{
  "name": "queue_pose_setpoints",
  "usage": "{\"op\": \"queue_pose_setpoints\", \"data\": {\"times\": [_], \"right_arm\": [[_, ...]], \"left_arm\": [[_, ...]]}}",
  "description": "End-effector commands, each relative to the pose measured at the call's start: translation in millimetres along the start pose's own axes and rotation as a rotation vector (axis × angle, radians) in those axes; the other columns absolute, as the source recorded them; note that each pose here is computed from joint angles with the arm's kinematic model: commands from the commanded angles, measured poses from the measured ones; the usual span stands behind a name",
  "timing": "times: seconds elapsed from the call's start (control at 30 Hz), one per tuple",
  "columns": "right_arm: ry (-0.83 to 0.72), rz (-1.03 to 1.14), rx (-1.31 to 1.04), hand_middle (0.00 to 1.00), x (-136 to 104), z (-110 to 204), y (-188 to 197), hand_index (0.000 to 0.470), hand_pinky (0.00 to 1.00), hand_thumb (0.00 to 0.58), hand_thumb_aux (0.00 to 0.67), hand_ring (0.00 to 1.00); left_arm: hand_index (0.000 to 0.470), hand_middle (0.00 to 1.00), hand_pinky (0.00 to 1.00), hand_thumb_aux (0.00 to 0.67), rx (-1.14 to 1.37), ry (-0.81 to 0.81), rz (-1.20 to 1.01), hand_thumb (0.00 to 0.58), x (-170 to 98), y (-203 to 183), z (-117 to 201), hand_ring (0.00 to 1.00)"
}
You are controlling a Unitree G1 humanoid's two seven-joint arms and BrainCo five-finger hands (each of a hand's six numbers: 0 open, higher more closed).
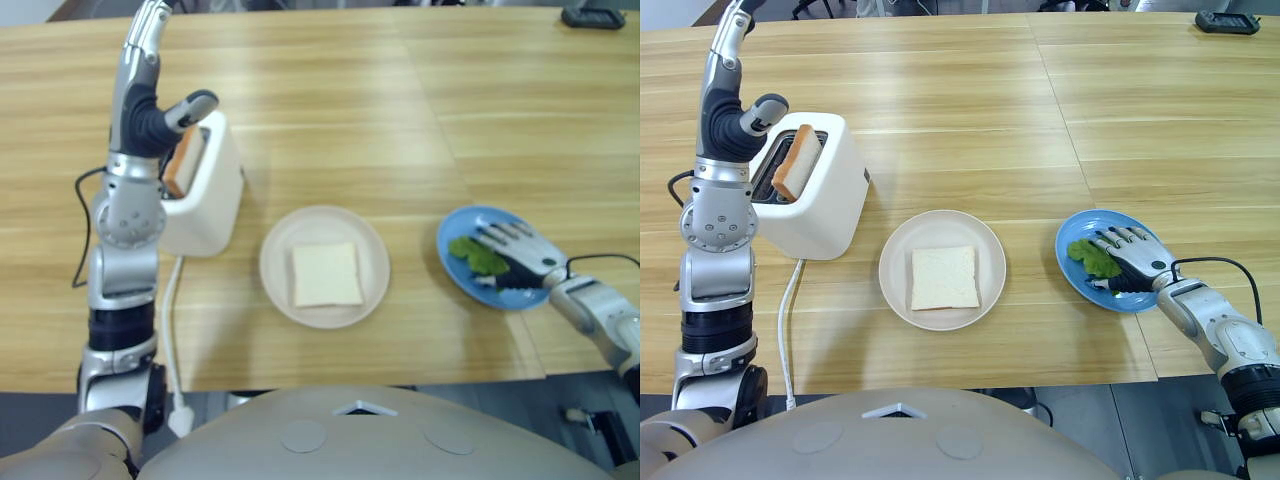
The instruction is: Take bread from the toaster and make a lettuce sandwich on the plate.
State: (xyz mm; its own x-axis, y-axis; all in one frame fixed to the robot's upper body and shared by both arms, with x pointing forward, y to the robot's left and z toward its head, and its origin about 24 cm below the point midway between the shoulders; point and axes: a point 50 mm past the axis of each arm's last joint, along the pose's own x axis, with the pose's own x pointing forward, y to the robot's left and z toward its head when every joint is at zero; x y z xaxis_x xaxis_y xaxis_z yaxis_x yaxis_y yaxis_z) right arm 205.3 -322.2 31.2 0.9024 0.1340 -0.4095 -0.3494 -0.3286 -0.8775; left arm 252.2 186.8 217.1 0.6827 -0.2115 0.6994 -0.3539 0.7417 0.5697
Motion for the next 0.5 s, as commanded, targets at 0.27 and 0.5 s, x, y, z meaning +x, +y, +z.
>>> {"op": "queue_pose_setpoints", "data": {"times": [0.27, 0.5], "right_arm": [[-0.041, -0.036, -0.041, 0.00, -2, 9, 0, 0.460, 0.00, 0.580, 0.670, 0.00], [-0.022, -0.061, -0.039, 0.00, -2, 5, 1, 0.460, 0.00, 0.580, 0.670, 0.00]], "left_arm": [[0.000, 0.00, 0.00, 0.000, 0.008, -0.006, -0.022, 0.000, 0, 0, 2, 0.00], [0.000, 0.00, 0.00, 0.000, 0.014, -0.011, -0.029, 0.000, 1, -2, 2, 0.00]]}}
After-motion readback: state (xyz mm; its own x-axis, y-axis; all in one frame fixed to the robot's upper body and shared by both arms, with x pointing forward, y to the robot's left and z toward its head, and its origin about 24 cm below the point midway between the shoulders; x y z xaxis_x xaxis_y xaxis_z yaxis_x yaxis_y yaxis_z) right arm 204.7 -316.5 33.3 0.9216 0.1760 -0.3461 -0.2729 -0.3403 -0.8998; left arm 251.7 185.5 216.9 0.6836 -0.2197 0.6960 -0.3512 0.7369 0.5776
